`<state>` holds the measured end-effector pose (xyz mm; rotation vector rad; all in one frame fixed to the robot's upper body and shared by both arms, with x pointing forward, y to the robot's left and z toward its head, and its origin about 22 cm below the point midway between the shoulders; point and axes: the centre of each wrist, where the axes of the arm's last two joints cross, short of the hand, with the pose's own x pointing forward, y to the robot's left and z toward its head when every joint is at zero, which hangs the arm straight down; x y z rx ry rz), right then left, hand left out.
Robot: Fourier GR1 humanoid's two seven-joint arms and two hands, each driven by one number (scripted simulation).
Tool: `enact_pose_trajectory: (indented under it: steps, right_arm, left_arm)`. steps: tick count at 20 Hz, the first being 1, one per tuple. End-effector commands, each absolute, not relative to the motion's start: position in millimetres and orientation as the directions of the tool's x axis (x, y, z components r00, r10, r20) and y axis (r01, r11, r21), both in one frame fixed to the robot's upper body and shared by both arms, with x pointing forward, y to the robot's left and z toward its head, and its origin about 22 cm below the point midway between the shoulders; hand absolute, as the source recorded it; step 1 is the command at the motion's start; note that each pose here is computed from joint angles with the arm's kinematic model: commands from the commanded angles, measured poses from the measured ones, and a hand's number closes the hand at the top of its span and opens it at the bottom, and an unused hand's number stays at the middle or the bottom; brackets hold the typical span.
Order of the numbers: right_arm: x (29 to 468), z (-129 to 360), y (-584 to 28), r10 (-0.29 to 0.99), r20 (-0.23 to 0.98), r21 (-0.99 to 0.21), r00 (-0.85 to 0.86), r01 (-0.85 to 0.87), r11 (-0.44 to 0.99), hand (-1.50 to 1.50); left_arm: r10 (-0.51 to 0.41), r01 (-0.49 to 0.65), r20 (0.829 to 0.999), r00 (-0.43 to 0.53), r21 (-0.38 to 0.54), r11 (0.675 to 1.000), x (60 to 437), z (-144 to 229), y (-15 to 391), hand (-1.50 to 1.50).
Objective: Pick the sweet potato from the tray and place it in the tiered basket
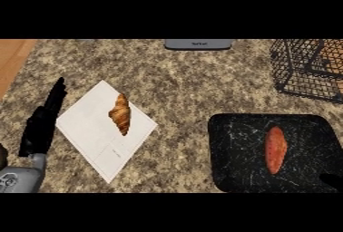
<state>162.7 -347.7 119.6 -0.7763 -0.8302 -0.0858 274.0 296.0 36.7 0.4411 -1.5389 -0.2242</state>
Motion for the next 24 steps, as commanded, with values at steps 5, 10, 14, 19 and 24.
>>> enact_pose_trajectory:
  steps: [5, 10, 14, 19, 24]
  right_arm:
    - [212, 167, -354, 0.131, 0.552, -0.618, 0.823, 0.299, 0.727, -1.50]
    - [212, 144, -350, 0.116, 0.486, -0.579, 0.866, 0.220, 0.785, -1.50]
    - [229, 136, -335, 0.113, 0.419, -0.594, 0.901, 0.178, 0.784, -1.50]
    - [232, 133, -324, 0.136, 0.383, -0.589, 0.914, 0.128, 0.798, -1.50]
    - [236, 117, -311, 0.156, 0.366, -0.599, 0.917, 0.104, 0.794, -1.50]
  left_arm:
    - [-0.411, -0.109, 0.912, 0.013, 0.410, 0.906, 286, 44, 293, 0.00]
    - [-0.417, -0.122, 0.909, 0.010, 0.415, 0.902, 295, 47, 304, 0.00]
    - [-0.410, -0.092, 0.912, 0.017, 0.410, 0.907, 288, 33, 287, 0.00]
    - [-0.407, -0.105, 0.913, 0.027, 0.407, 0.907, 288, 42, 297, 0.00]
    - [-0.421, -0.123, 0.907, 0.023, 0.420, 0.899, 285, 52, 293, 0.00]
